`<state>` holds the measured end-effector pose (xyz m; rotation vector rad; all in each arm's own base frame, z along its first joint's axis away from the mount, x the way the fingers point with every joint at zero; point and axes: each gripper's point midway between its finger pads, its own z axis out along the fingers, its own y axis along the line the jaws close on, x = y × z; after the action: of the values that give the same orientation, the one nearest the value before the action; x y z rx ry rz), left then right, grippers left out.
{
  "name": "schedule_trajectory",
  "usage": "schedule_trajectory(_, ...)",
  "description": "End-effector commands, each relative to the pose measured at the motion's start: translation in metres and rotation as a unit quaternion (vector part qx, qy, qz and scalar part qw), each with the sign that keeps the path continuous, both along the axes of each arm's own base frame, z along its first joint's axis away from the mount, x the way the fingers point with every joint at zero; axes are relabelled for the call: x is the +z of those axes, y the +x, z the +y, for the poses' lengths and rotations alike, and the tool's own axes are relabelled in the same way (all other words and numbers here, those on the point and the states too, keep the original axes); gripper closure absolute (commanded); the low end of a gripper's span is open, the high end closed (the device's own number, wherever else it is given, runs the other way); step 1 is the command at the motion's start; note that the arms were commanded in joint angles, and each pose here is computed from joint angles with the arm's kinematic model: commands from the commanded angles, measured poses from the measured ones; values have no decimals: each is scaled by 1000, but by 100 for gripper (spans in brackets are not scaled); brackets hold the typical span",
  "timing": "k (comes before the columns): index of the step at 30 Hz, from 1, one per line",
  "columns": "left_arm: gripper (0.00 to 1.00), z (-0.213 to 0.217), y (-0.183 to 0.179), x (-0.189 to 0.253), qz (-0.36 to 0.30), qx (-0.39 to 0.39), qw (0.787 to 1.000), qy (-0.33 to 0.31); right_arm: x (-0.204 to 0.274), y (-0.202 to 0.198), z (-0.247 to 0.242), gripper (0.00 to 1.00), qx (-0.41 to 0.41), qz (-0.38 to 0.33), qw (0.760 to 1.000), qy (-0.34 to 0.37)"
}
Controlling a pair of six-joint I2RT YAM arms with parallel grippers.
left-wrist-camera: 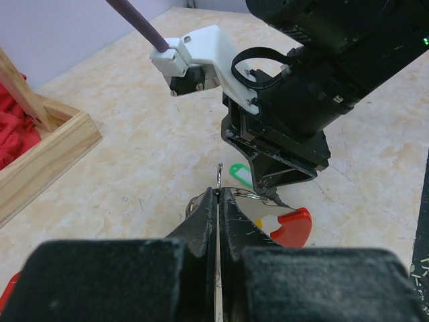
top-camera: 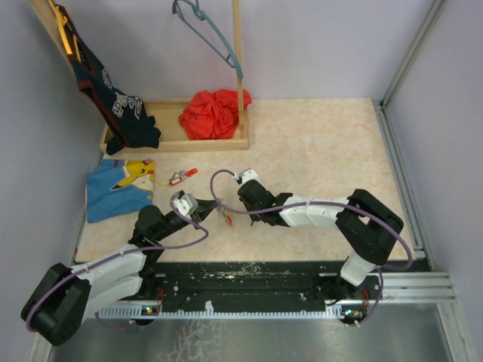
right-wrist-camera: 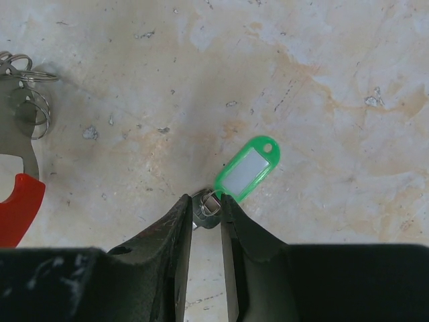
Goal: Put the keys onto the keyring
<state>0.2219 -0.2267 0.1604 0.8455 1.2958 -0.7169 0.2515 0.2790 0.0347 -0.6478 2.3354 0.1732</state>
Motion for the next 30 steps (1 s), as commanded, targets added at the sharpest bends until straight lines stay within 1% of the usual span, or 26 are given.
schedule_trajectory(1, 100, -1, 3, 15, -13, 1, 1000, -14, 18, 11, 23, 76, -5, -22, 999, 33)
schedule_trajectory(2, 100, -1, 3, 15, -12, 1, 1000, -14, 7, 10, 22, 76, -3, -13, 1000, 21)
schedule_trajectory(6, 100, -1, 3, 15, -12, 0, 1000, -14, 0, 8, 19, 79, -6, -6, 1000, 9)
schedule_trajectory(11, 100, -1, 2, 14, -11, -1, 1000, -14, -1, 7, 12, 82, -12, -6, 1000, -3)
schedule_trajectory(18, 100, -1, 2, 15, -12, -2, 1000, -14, 6, 7, 6, 83, -13, -13, 1000, -13)
schedule_trajectory(21, 100, -2, 2, 15, -11, -3, 1000, -14, 5, 6, 4, 87, -11, -11, 1000, -19)
schedule_trajectory(23, 100, -2, 2, 15, -11, -4, 1000, -14, 17, 7, 5, 90, -11, -19, 1000, -8)
schedule_trajectory(28, 100, -2, 2, 15, -11, -4, 1000, -15, 23, 5, 3, 98, -5, -21, 1000, -5)
schedule_trajectory(30, 100, -2, 2, 15, -11, -4, 1000, -15, 27, 4, 4, 99, 1, -21, 1000, 2)
